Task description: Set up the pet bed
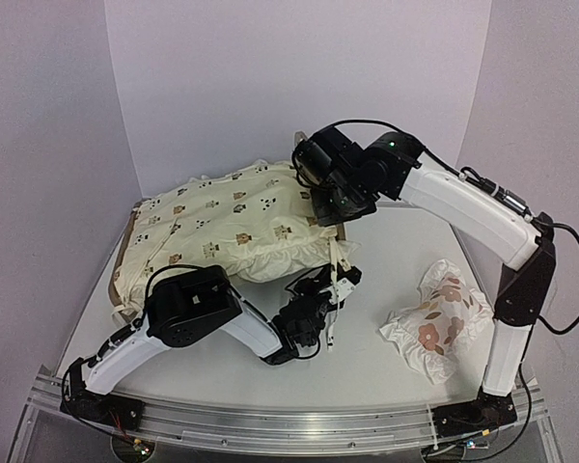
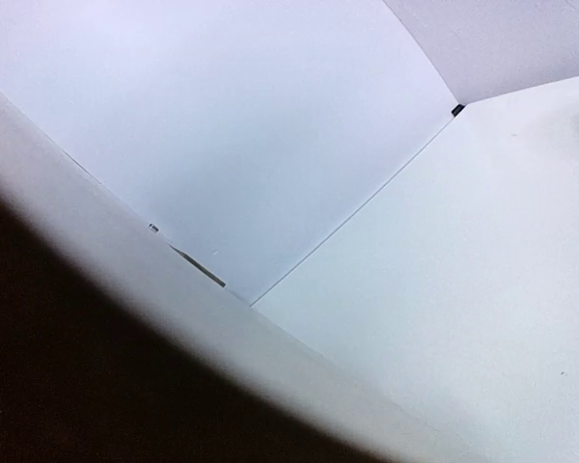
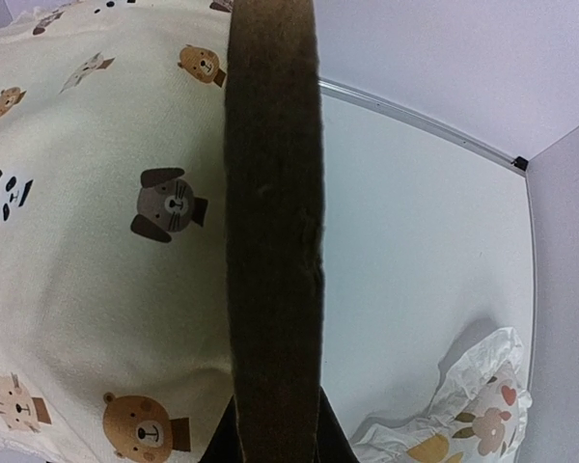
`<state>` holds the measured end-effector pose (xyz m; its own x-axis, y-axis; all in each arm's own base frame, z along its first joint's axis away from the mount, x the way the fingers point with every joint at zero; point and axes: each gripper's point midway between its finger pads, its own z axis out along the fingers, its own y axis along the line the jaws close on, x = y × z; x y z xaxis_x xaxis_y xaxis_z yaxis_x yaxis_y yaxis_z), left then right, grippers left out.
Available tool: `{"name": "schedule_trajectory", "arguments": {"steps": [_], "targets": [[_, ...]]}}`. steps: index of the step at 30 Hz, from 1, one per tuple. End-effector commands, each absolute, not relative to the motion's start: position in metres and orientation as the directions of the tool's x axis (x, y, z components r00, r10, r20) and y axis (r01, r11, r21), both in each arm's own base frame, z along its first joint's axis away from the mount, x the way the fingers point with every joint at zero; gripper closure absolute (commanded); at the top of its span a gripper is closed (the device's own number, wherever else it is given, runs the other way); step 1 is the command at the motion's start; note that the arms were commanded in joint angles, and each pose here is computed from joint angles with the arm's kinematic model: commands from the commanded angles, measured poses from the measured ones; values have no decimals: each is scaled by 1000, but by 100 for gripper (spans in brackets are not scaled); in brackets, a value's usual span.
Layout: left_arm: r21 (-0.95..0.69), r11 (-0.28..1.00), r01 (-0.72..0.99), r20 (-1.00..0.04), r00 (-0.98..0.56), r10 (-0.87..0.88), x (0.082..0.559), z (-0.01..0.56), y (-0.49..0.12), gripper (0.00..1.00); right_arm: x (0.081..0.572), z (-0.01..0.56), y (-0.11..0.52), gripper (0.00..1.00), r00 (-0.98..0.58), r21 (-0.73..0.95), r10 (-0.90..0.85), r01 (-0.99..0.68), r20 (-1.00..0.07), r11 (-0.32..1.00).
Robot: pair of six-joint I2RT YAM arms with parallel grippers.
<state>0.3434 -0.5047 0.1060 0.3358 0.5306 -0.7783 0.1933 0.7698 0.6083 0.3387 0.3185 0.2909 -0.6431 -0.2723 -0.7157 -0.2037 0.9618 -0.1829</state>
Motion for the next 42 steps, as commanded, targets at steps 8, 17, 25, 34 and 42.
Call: {"name": "schedule_trajectory", "arguments": {"steps": [8, 17, 25, 34, 42], "targets": [[251, 965, 81, -898, 391, 201, 331, 182, -431, 100, 344, 346, 335, 100, -531, -26, -111, -163, -840, 986], [278, 950, 144, -915, 342, 216, 314, 158, -413, 100, 350, 336, 330, 100, -525, -38, -113, -150, -843, 988], [359, 900, 248, -899, 352, 262, 273, 146, -419, 100, 363, 328, 328, 100, -530, -50, -111, -129, -840, 990], [371, 829, 418, -921, 282, 270, 233, 122, -433, 100, 372, 319, 321, 100, -545, -57, -106, -107, -832, 993], [343, 711, 613, -939, 199, 282, 189, 104, -451, 100, 380, 307, 312, 100, -564, -71, -108, -87, -819, 994]]}}
